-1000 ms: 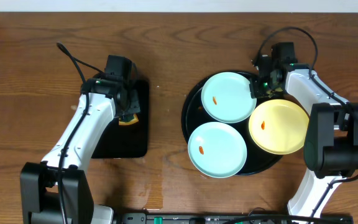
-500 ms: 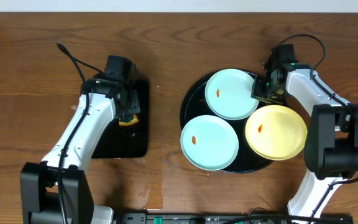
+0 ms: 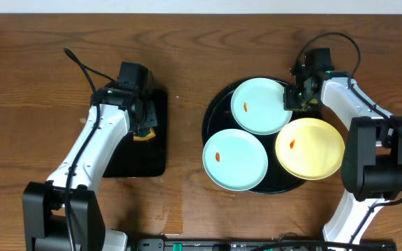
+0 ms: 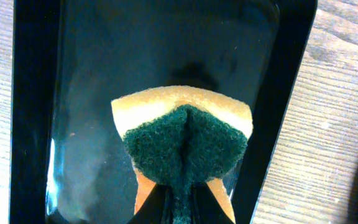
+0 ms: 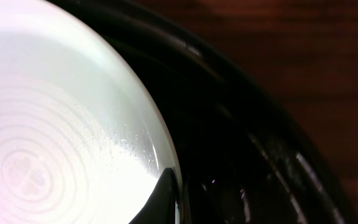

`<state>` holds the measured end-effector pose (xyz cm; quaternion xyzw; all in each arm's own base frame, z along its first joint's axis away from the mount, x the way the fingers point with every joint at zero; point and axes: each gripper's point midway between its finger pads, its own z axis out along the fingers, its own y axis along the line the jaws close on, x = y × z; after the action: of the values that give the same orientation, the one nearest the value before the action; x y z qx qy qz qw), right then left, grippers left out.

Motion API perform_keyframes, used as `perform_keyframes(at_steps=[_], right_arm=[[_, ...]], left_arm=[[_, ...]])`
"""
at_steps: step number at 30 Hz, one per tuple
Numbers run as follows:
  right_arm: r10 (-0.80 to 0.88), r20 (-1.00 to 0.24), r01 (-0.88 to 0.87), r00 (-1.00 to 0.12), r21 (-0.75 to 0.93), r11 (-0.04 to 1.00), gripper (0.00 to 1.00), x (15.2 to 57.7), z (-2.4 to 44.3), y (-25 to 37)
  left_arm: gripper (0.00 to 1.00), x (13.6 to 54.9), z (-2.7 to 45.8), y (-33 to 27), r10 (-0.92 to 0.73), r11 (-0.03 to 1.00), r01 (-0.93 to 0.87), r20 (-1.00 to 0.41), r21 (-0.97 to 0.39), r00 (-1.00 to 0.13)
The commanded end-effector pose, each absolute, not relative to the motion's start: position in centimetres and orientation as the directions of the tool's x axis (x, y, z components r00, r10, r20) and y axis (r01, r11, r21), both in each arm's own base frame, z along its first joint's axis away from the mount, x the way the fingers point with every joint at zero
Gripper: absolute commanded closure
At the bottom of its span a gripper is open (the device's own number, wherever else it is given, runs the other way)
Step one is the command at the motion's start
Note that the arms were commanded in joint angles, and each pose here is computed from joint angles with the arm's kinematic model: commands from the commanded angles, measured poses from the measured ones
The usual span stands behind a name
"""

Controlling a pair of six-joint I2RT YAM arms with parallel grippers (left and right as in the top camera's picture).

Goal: Clean dirty plates on tray and stack at the side

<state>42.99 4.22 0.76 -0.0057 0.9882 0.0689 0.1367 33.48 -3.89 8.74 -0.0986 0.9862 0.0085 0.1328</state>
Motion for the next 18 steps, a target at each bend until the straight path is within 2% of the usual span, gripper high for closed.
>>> perform_keyframes(at_steps=[1, 3, 8, 11, 18], right_arm=[[-0.057, -0.266, -0.071, -0.962, 0.045, 0.996, 0.99, 43.0, -0.4, 2.9], [-0.056, -0.264, -0.076, -0.963, 0.066, 0.995, 0.96, 42.9, -0.4, 3.2], [-0.006, -0.249, -0.030, -0.969, 0.091, 0.995, 0.74, 42.6, -0.4, 3.4], [0.011, -0.256, -0.015, -0.967, 0.099, 0.995, 0.65, 42.6, 0.2, 3.5], [0.011, -0.349, -0.025, -0.937, 0.101, 0.995, 0.56, 43.4, 4.4, 3.5]], left_arm=[[0.93, 34.2, 9.9, -4.0, -0.178, 0.983, -0.181, -0.296, -0.019, -0.938], [0.93, 34.2, 9.9, -4.0, -0.178, 0.983, -0.181, -0.296, -0.019, -0.939], [0.92, 34.2, 9.9, -4.0, -0.154, 0.987, -0.158, -0.296, -0.011, -0.943], [0.93, 34.2, 9.8, -3.5, -0.126, 0.990, -0.140, -0.303, 0.024, -0.945], [0.93, 34.1, 5.6, -3.2, -0.125, 0.988, -0.143, -0.273, 0.049, -0.954]])
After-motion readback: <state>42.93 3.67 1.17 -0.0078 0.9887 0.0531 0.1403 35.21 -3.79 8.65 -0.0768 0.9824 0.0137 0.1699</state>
